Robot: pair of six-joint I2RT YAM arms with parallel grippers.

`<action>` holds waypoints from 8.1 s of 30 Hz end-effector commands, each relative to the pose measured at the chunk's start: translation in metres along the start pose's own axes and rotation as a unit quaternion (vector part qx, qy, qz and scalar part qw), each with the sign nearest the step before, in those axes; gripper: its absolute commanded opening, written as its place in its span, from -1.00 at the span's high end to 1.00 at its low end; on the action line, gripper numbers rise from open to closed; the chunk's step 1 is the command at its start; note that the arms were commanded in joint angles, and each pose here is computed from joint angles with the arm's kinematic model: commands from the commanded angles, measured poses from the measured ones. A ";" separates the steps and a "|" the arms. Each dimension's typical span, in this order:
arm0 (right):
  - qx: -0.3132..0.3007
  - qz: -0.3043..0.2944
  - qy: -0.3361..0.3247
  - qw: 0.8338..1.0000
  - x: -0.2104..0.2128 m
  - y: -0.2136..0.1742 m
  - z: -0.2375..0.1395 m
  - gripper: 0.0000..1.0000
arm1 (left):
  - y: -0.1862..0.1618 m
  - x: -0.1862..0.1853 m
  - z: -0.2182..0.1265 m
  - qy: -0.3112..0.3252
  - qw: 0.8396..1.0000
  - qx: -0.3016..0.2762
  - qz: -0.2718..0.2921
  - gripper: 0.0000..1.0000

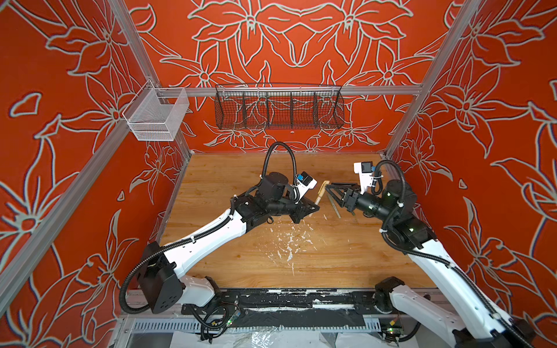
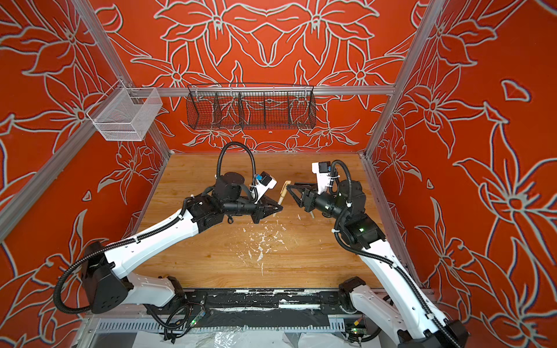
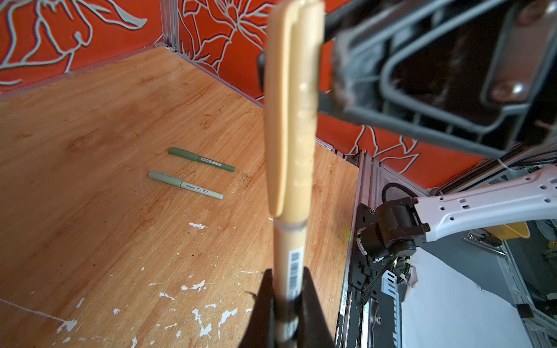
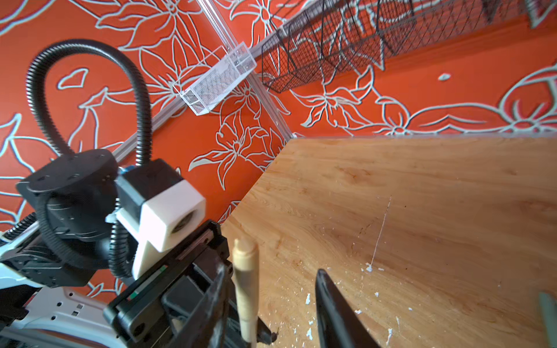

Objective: Insert the pens into the pen caps

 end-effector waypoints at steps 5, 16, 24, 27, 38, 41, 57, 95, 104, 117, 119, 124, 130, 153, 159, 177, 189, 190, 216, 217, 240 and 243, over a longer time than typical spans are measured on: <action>-0.025 -0.017 0.059 0.998 0.019 0.015 -0.001 0.10 | 0.009 -0.009 -0.005 -0.019 1.000 -0.009 0.008 1.00; -0.020 -0.014 0.061 0.998 0.016 0.014 0.004 0.33 | 0.008 -0.010 -0.002 -0.028 1.000 -0.002 0.007 1.00; -0.022 -0.013 0.066 0.997 0.017 0.016 0.005 0.95 | 0.010 -0.011 -0.001 -0.028 1.000 -0.005 0.006 1.00; -0.023 -0.015 0.068 0.997 0.017 0.014 0.004 1.00 | 0.019 -0.004 -0.001 -0.007 1.000 -0.017 -0.008 1.00; 0.010 -0.008 0.062 0.998 0.009 -0.008 0.008 1.00 | 0.072 0.002 0.004 -0.023 0.998 -0.054 -0.024 1.00; 0.022 -0.004 0.058 0.998 0.006 -0.020 0.007 1.00 | 0.089 0.003 0.002 -0.029 0.997 -0.064 -0.012 1.00; 0.025 0.001 0.050 0.998 0.004 -0.049 -0.004 1.00 | 0.148 -0.010 -0.013 -0.099 0.989 -0.104 -0.017 1.00; 0.254 0.101 -0.256 0.927 -0.116 -0.134 0.018 1.00 | -0.031 0.106 -0.042 0.205 0.956 0.064 -0.198 -0.01; 0.276 0.124 -0.307 0.902 -0.121 -0.154 -0.008 1.00 | -0.153 0.072 -0.025 0.312 0.905 0.164 -0.238 -0.31; 0.266 0.140 -0.314 0.900 -0.120 -0.170 -0.019 1.00 | -0.224 0.047 0.031 0.340 0.885 0.247 -0.202 -0.27; 0.264 0.142 -0.314 0.901 -0.120 -0.171 -0.019 1.00 | -0.228 0.044 0.035 0.338 0.882 0.254 -0.205 -0.25; 0.262 0.147 -0.319 0.899 -0.120 -0.176 -0.023 1.00 | -0.238 0.035 0.036 0.361 0.868 0.267 -0.211 -0.24; 0.267 0.149 -0.322 0.896 -0.121 -0.183 -0.026 1.00 | -0.260 0.019 0.053 0.345 0.861 0.290 -0.237 -0.01; 0.254 0.159 -0.309 0.902 -0.117 -0.186 -0.026 1.00 | -0.294 0.024 0.051 0.379 0.839 0.322 -0.221 0.21; 0.251 0.165 -0.304 0.904 -0.116 -0.188 -0.026 1.00 | -0.296 0.029 0.052 0.385 0.840 0.318 -0.213 0.46; 0.208 0.173 -0.271 0.924 -0.107 -0.175 -0.018 1.00 | -0.292 0.048 0.043 0.393 0.858 0.285 -0.167 1.00; 0.077 0.168 -0.213 0.959 -0.085 -0.110 -0.018 1.00 | -0.193 0.050 0.037 0.323 0.923 0.180 -0.105 1.00; 0.062 0.168 -0.203 0.963 -0.083 -0.102 -0.017 1.00 | -0.185 0.046 0.038 0.308 0.931 0.171 -0.093 1.00; -0.161 0.093 -0.059 0.981 -0.015 0.025 -0.043 1.00 | -0.041 -0.032 0.012 0.075 0.996 -0.032 0.030 1.00; -0.156 0.088 -0.058 0.982 -0.015 0.025 -0.041 1.00 | -0.040 -0.033 0.011 0.073 0.996 -0.032 0.031 1.00; -0.104 0.050 -0.026 0.993 0.000 0.008 -0.038 1.00 | -0.029 -0.030 0.013 0.082 0.996 -0.033 0.026 1.00; -0.111 0.048 -0.022 0.992 0.002 0.009 -0.039 1.00 | -0.030 -0.029 0.015 0.080 0.996 -0.030 0.024 1.00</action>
Point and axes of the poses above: each gripper's point midway between its finger pads, its own z axis out along the fingers, its own x axis along the line the jaws close on, y = z × x, the point moved 2 cm from there along -z, back along the fingers, and after that the axes turned 13 degrees about -z, right-handed, at the moved point
